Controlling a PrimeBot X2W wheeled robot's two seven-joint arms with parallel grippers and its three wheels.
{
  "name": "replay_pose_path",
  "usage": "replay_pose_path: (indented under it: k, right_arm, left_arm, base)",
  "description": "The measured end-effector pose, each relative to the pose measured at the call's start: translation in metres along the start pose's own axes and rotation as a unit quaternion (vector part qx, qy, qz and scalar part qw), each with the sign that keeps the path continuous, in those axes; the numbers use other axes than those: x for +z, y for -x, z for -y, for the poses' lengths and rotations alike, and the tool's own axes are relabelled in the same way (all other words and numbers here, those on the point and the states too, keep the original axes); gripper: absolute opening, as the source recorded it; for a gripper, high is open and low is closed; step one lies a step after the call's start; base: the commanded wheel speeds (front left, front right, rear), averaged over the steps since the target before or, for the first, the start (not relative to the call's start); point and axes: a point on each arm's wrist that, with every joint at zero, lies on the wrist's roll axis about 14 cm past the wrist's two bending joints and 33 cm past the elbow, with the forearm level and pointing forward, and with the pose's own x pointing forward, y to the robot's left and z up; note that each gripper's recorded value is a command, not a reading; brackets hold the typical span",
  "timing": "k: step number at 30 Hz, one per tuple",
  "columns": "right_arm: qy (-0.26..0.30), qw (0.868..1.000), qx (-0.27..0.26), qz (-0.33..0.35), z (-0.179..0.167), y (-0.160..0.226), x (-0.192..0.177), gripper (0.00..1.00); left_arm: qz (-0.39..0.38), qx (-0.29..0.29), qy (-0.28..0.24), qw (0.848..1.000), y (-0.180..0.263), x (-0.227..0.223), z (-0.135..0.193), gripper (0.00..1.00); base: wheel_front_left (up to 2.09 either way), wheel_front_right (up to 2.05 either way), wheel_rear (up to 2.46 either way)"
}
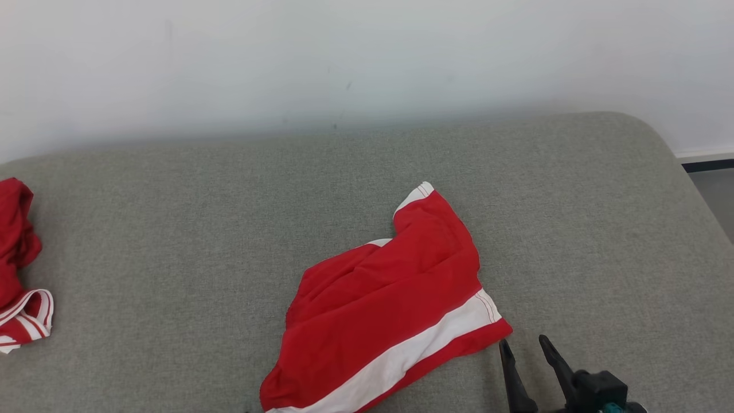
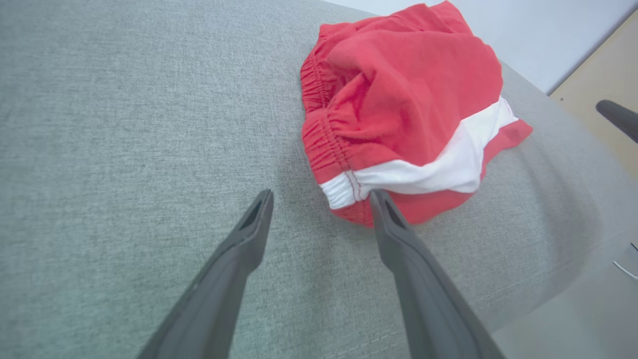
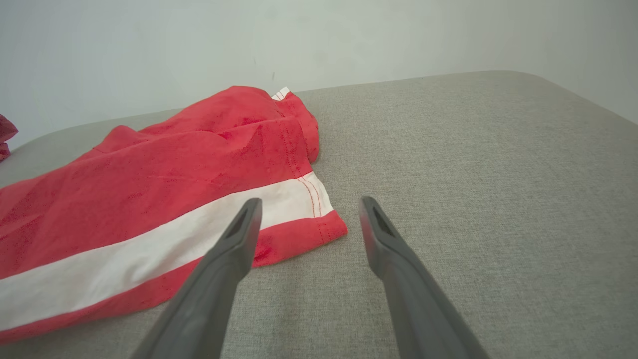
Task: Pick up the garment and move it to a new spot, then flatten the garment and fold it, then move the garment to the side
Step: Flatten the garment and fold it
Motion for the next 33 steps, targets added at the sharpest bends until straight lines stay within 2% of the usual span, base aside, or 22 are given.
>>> replay_pose_path:
  k: [4, 14, 25, 26, 27, 28, 29, 33]
  right_arm:
    - [0.018, 1.000, -0.004, -0.019, 0.006, -0.006, -0.008, 1.00]
    - [0.080, 0.993, 0.029, -0.080, 0.014, -0.048, -0.022, 1.00]
    - [0.102, 0.981, 0.053, -0.157, 0.010, -0.068, -0.048, 1.00]
    - [0.102, 0.980, 0.053, -0.160, 0.010, -0.069, -0.049, 0.77]
    - [0.104, 0.980, 0.054, -0.163, 0.009, -0.070, -0.050, 0.49]
    - [0.105, 0.979, 0.055, -0.166, 0.009, -0.072, -0.051, 0.21]
    - [0.103, 0.979, 0.056, -0.165, 0.008, -0.073, -0.050, 0.00]
    - [0.103, 0.980, 0.061, -0.159, 0.006, -0.077, -0.046, 0.00]
  left_arm:
    - [0.002, -0.005, 0.003, 1.000, -0.006, 0.003, 0.002, 1.00]
    - [-0.004, -0.015, 0.009, 1.000, -0.016, 0.003, 0.006, 1.00]
    - [-0.013, -0.026, 0.017, 0.999, -0.020, 0.000, 0.010, 1.00]
    - [-0.014, -0.028, 0.022, 0.999, -0.020, 0.000, 0.013, 0.65]
    - [-0.014, -0.030, 0.027, 0.999, -0.021, 0.000, 0.014, 0.39]
    - [-0.013, -0.032, 0.027, 0.999, -0.022, 0.001, 0.015, 0.00]
    - [-0.012, -0.033, 0.030, 0.999, -0.023, 0.003, 0.014, 0.00]
    - [-0.012, -0.037, 0.036, 0.999, -0.025, 0.006, 0.015, 0.00]
  base:
    - [0.00, 0.00, 0.00]
    - [0.00, 0.00, 0.00]
    - [0.00, 0.00, 0.00]
    - [0.00, 0.00, 0.00]
    - [0.00, 0.00, 0.00]
    - [0.00, 0.00, 0.00]
    - [0.00, 0.00, 0.00]
    - [0.00, 0.00, 0.00]
